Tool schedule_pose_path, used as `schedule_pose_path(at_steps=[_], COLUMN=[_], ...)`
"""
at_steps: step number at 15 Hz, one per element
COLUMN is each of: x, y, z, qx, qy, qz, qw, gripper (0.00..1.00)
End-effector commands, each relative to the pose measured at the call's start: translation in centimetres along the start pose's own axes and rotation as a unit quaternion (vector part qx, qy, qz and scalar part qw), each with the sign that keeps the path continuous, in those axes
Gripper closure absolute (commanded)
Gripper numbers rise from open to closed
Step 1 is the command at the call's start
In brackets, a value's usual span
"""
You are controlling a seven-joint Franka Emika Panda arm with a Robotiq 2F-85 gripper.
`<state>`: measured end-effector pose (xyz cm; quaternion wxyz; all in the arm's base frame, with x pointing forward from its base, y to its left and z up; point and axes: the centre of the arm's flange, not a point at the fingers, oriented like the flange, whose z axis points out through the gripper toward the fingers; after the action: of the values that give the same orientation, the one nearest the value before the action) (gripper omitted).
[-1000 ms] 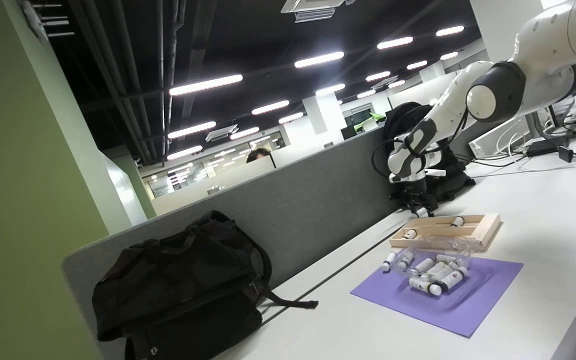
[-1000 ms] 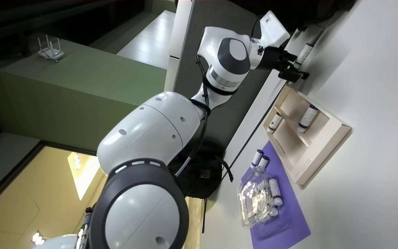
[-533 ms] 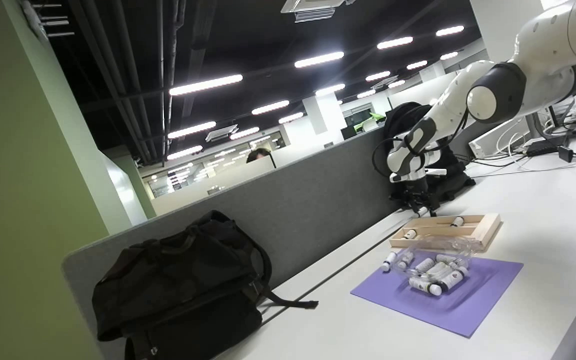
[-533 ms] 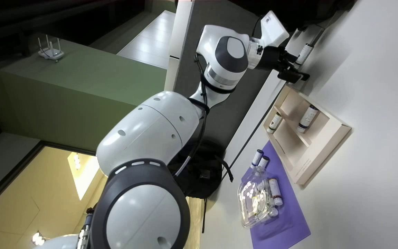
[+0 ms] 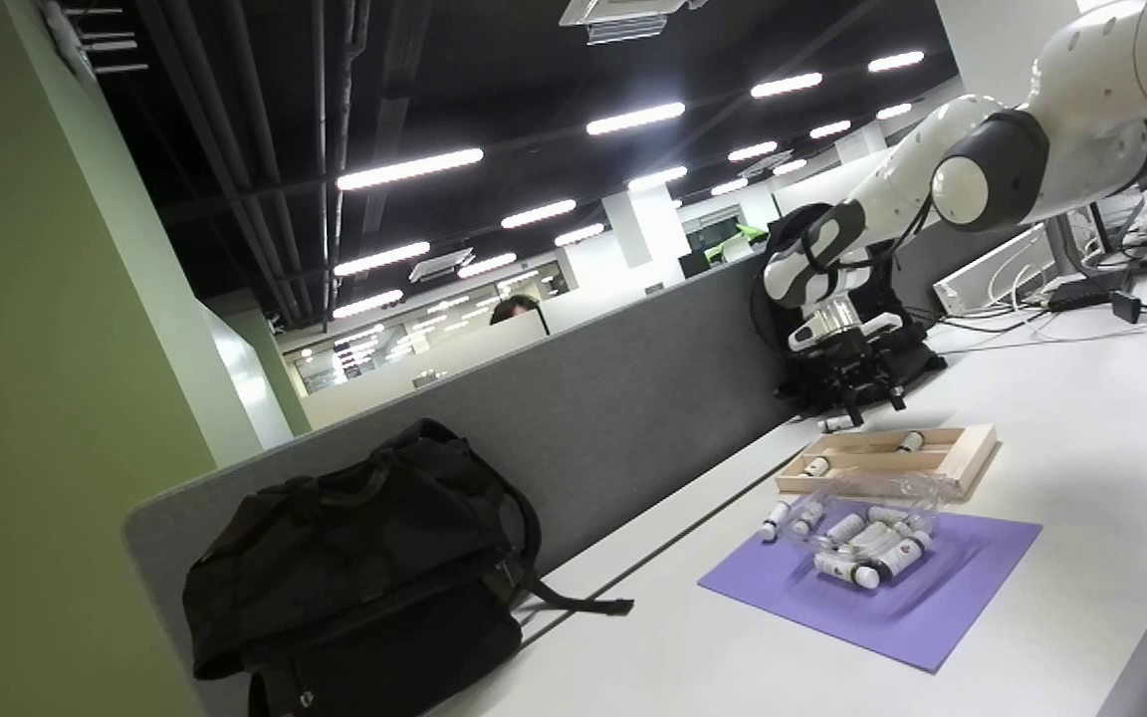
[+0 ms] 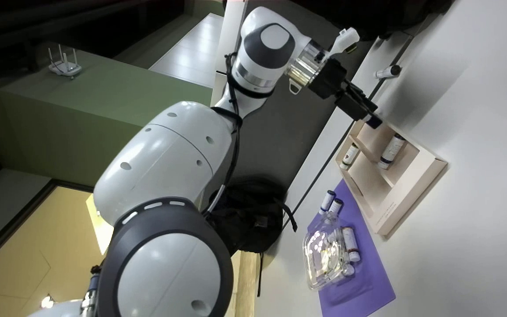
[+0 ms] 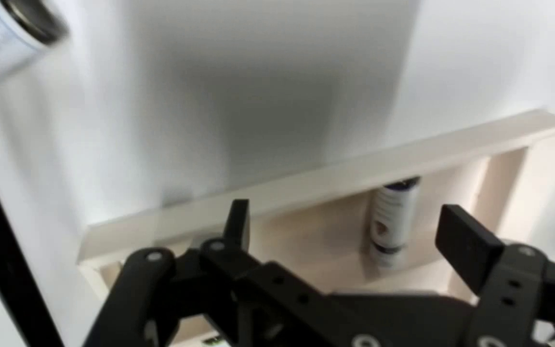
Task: Take the bottle from the right of the box and put it in the right compartment of the box
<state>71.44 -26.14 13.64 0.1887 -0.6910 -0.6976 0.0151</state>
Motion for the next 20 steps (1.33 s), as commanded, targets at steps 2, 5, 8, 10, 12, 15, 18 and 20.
schedule_pose_path(at_steps=[2,5,8,10,12,15,18,20], x=[-1.0,-1.5,-2.4,-3.6,-4.7,-5.5,-5.5,-5.3], y=[2.0,3.4,5.9,7.7,8.5,9.2,9.2,8.9], z=[-5.5,-6.6,-5.9,-4.5,-3.2,-2.3,-3.4,-4.7], qx=[0.004,-0.067,-0.111,-0.14,-0.163,-0.185,-0.21,-0.222], qy=[0.038,0.044,0.058,0.063,0.066,0.077,0.09,0.1], qz=[-0.019,0.039,0.1,0.141,0.183,0.246,0.307,0.348], qw=[0.9991,0.996,0.9872,0.978,0.9672,0.9485,0.9239,0.9053], gripper=[0.0,0.0,0.0,0.0,0.0,0.0,0.0,0.0])
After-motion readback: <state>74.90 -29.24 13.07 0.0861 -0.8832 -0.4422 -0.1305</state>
